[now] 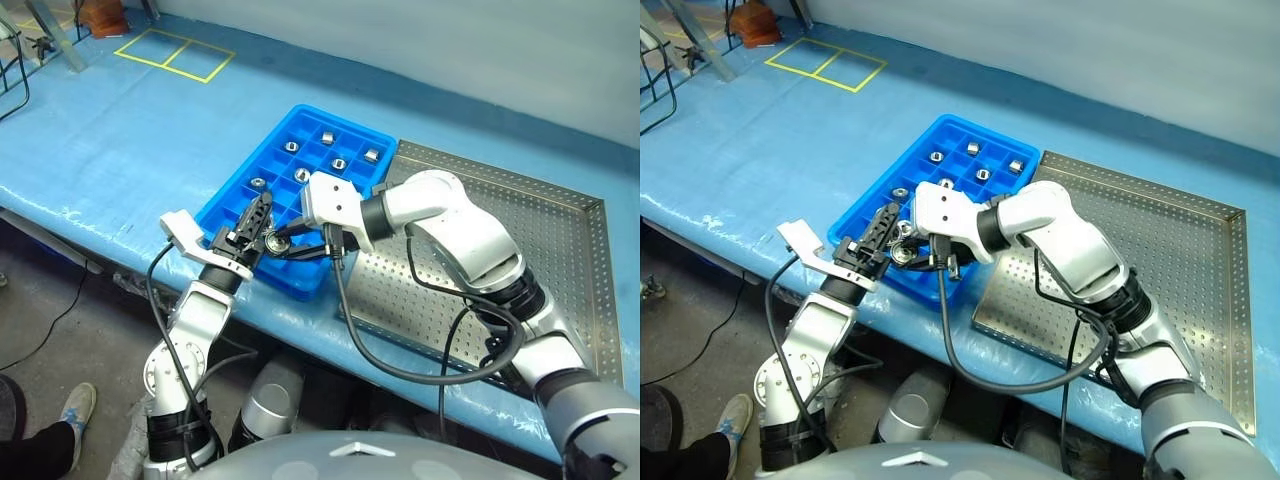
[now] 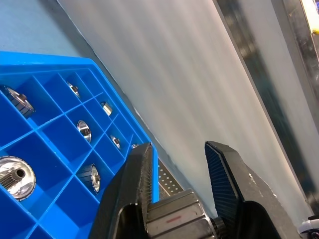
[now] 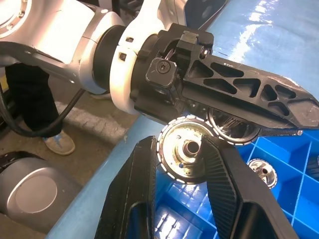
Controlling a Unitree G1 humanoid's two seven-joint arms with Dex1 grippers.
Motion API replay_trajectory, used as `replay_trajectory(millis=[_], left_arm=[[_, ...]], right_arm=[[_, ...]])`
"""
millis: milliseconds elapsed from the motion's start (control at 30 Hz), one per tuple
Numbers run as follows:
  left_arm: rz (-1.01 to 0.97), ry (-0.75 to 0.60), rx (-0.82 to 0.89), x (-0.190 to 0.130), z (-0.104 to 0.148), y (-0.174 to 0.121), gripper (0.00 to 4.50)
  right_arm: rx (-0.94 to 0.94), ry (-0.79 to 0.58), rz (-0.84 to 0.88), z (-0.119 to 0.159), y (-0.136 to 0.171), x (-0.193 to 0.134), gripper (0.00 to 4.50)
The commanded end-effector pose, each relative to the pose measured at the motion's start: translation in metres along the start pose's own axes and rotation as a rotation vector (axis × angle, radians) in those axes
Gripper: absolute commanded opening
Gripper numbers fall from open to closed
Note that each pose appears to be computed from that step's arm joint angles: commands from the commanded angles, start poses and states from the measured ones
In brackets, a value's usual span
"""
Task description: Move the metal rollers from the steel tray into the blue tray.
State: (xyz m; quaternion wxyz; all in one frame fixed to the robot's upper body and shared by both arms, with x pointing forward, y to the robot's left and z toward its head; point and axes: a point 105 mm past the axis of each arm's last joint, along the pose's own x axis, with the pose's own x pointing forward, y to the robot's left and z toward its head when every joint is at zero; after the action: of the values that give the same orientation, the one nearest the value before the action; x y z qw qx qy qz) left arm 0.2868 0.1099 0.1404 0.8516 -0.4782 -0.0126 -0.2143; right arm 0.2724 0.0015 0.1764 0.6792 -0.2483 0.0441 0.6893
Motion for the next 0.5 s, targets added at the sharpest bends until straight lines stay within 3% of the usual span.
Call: replay_trajectory(millis=[33, 167, 267, 367, 433, 500], left_arm=[[0.000, -0.156, -0.028, 0.001, 0.025, -0.006, 1.37], [0.052, -0.430, -0.073, -0.011, 0.067, 0.003, 1.37], [0.167, -0.791, -0.112, -0.040, 0.114, 0.021, 1.37], [0.297, -0.984, -0.020, -0.063, 0.140, 0.033, 1.37], [0.369, -1.022, 0.097, -0.067, 0.148, 0.033, 1.37], [0.377, -0.902, 0.304, -0.053, 0.146, 0.024, 1.37]], right_arm=[[-0.046, -0.123, -0.040, 0.024, -0.004, -0.004, 1.04], [0.015, -0.306, -0.165, 0.042, -0.022, -0.008, 1.04], [0.228, -0.622, -0.401, 0.068, -0.061, -0.023, 1.04], [0.543, -0.917, -0.599, 0.076, -0.092, -0.042, 1.04], [0.604, -0.950, -0.644, 0.072, -0.095, -0.042, 1.04], [0.442, -0.784, -0.589, 0.072, -0.080, -0.024, 1.04]])
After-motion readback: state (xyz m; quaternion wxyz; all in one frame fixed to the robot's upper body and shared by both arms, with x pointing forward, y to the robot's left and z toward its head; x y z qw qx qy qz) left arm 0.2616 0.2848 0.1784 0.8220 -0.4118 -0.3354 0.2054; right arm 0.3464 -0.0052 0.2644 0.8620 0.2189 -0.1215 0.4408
